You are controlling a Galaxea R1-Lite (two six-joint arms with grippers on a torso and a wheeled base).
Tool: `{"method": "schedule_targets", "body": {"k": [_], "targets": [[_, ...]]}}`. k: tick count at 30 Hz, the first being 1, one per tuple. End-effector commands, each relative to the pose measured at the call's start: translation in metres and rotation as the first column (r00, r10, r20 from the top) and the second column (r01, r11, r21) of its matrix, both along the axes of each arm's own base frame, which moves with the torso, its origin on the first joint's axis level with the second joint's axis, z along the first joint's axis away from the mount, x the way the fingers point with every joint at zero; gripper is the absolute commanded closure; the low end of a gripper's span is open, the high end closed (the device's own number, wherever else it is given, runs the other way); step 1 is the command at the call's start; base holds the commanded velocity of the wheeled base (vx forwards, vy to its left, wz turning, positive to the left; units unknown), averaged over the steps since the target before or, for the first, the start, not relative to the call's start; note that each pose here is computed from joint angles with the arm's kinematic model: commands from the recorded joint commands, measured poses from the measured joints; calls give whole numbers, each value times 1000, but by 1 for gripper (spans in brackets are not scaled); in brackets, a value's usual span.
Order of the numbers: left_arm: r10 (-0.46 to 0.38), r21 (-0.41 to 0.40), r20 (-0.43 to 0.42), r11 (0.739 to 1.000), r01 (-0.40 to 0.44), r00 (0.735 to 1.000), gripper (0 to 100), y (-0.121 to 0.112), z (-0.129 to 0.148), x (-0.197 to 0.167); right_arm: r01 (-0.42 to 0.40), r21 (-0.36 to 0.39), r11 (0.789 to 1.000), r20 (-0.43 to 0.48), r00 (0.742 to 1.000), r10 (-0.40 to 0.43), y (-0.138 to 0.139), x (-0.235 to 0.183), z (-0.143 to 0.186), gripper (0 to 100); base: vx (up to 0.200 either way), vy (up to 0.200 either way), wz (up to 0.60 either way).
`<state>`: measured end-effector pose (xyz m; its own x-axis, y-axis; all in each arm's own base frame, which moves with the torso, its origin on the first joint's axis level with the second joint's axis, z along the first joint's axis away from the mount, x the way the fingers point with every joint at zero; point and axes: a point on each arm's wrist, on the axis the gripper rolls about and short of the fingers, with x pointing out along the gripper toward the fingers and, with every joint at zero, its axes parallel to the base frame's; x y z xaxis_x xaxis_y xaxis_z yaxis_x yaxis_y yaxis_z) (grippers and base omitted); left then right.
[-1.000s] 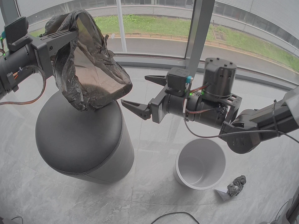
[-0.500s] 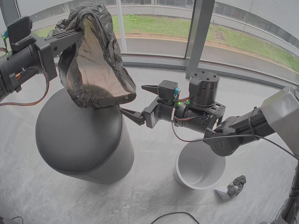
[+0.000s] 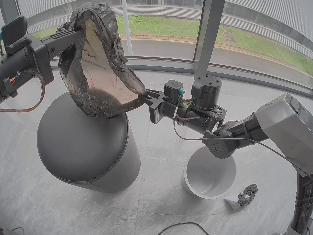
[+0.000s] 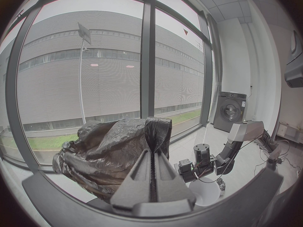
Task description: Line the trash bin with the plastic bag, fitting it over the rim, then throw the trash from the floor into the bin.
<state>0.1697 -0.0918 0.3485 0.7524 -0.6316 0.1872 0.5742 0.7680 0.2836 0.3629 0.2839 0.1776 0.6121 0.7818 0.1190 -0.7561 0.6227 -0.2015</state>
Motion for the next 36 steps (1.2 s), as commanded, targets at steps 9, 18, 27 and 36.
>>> {"method": "schedule_targets", "body": {"k": [9,18,27,36], "targets": [[-56,-50,-154,998,49,987,100,-9,-21,19,-13,40,999,22,1000,12,-54,-72,70,100,0,0,0],[-186,-59,-244,982,177,952,100,-35,-37,74,5,68,998,-85,996,1,-111,-148,107,100,0,0,0],[-316,-104,-270,949,299,910,100,-66,-62,109,88,92,992,-138,988,-74,-129,-178,100,100,0,-67,0],[-347,-95,-319,938,335,882,100,-82,-79,114,71,77,994,-153,986,-58,-133,-189,92,100,0,-200,0]]}}
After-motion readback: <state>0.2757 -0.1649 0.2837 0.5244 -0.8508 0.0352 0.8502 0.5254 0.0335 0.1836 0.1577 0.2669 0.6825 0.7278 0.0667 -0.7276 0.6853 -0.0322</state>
